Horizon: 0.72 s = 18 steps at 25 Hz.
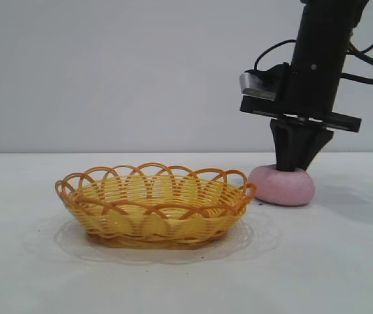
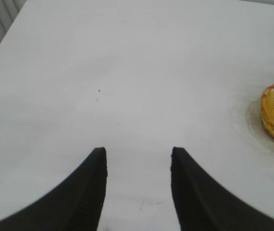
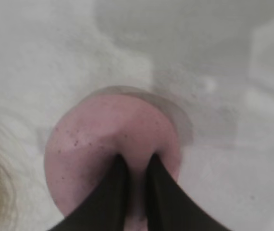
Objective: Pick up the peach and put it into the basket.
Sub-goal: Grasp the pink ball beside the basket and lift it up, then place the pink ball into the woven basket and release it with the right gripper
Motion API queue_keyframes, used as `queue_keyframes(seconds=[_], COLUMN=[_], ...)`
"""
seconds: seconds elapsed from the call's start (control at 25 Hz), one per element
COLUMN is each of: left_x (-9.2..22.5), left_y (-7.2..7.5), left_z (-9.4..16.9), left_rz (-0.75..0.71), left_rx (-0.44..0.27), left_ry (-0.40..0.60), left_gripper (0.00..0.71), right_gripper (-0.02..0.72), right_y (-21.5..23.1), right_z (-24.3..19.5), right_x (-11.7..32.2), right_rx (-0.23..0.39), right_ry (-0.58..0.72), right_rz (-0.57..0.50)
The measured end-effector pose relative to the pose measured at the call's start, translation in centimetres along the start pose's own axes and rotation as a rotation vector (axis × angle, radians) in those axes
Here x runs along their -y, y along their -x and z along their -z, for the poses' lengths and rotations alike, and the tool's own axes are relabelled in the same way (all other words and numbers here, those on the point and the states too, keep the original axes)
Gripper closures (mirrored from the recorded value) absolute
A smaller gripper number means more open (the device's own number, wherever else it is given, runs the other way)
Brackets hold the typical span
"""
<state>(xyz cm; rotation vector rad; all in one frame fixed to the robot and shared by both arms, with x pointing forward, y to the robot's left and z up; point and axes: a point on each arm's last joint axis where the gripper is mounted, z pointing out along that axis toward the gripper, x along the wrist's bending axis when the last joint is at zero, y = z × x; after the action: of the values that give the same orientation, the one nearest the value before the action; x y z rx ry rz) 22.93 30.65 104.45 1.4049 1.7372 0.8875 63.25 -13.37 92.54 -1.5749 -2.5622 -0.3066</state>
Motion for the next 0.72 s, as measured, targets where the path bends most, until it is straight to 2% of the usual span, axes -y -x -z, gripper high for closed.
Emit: queue_keyframes(seconds=[0.16,0.32,0.48,0.72], left_x=[0.0,0.0,0.0,0.0], left_y=[0.0,0.0,0.0,0.0], left_z=[0.0,0.0,0.0,0.0], left_rz=[0.002,0.002,0.002,-0.001], left_rx=[-0.003,-0.003,-0.003,-0.003], left_ry=[0.000,0.000,0.000,0.000], left_gripper=[0.392,0.392,0.392,0.392], right_gripper=[0.703,0.703,0.703,0.703], right_y=[-4.2,-10.5,-14.3,-14.9], right_z=[4.1,8.1,6.3,1.3], right_x=[0.0,0.9,1.7,1.6], right_rx=[-0.007,-0.079,-0.120,-0.126], right_ry=[0.104,0.208,0.142,0.018], right_rz=[0.131,0.283,0.372,0.381])
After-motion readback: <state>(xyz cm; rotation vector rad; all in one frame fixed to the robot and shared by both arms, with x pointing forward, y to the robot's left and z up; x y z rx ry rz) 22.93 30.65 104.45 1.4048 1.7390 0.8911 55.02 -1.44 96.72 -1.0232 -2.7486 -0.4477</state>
